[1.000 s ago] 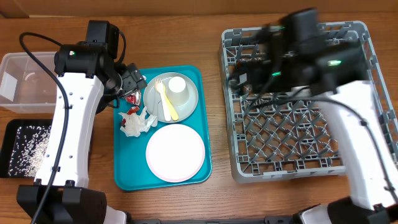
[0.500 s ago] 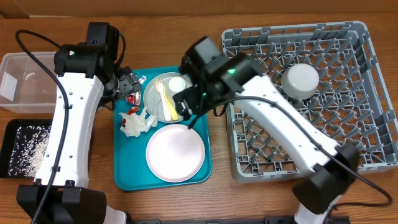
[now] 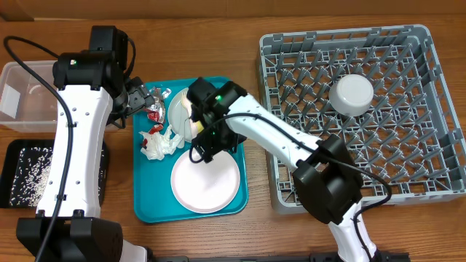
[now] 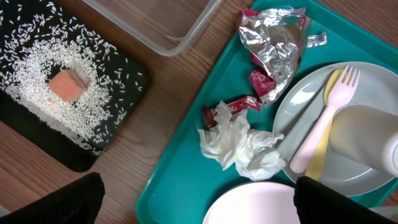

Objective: Sort waste into correct bins and load items into the dishwasher rack
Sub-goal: 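Move the right gripper down to the pink plate on the teal tray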

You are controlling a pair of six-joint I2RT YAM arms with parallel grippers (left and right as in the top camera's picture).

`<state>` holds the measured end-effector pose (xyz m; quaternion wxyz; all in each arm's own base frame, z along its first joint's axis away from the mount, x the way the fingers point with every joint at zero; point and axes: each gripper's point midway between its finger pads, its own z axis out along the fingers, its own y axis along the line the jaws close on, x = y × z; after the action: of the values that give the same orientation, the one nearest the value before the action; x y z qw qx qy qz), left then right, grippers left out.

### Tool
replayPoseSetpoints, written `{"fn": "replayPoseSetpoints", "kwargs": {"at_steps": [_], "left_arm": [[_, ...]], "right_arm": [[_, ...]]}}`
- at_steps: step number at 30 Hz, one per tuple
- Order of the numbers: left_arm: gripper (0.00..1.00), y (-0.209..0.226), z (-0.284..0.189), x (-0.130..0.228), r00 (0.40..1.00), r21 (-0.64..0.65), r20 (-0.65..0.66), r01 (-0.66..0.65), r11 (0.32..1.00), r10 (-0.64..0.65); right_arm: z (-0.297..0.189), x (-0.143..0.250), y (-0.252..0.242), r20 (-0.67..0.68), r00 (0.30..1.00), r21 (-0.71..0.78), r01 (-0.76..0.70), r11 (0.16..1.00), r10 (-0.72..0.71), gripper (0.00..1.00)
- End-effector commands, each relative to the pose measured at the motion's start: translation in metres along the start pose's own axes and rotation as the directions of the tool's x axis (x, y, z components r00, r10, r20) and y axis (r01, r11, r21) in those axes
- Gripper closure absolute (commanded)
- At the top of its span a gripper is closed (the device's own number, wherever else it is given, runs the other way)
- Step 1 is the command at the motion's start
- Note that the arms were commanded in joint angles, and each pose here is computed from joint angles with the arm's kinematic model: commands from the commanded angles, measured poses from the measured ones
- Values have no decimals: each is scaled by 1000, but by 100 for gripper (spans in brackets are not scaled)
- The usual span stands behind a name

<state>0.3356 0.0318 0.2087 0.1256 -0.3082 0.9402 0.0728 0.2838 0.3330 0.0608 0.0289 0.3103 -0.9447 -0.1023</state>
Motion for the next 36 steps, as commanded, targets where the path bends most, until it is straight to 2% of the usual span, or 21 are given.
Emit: {"fn": "replayPoseSetpoints", "kwargs": {"at_steps": [1,12,20,21,22,26,36], "left_arm": [[0,6,-11,-7,999,3,41,14,1000,-14],[0,6,-11,-6,999,3,35,12,1000,-12],[0,6,-11,-6,999,3,35,12,1000,-12],[0,6,-11,-6,999,2,35,12,1000,-12],[0,7,-11,-6,999,2,34,12,1000,-12],[0,7,-11,-6,999,1,34,12,1000,-12],[0,7,-11,-6,999,1,34,12,1000,-12]], "right_arm": [[15,0,-5,-23,1000,36,10,999,-9,20],[46,3,-16,-23,1000,62,10,998,-9,22],[50,5,-17,-28,1000,62,9,998,-7,59],[49,5,-18,-28,1000,62,8,998,-7,65],[49,4,-18,-27,1000,62,7,998,-5,76],[46,5,-19,-26,1000,62,5,998,-3,96],[6,4,-26,-21,1000,62,-10,998,12,96]]}}
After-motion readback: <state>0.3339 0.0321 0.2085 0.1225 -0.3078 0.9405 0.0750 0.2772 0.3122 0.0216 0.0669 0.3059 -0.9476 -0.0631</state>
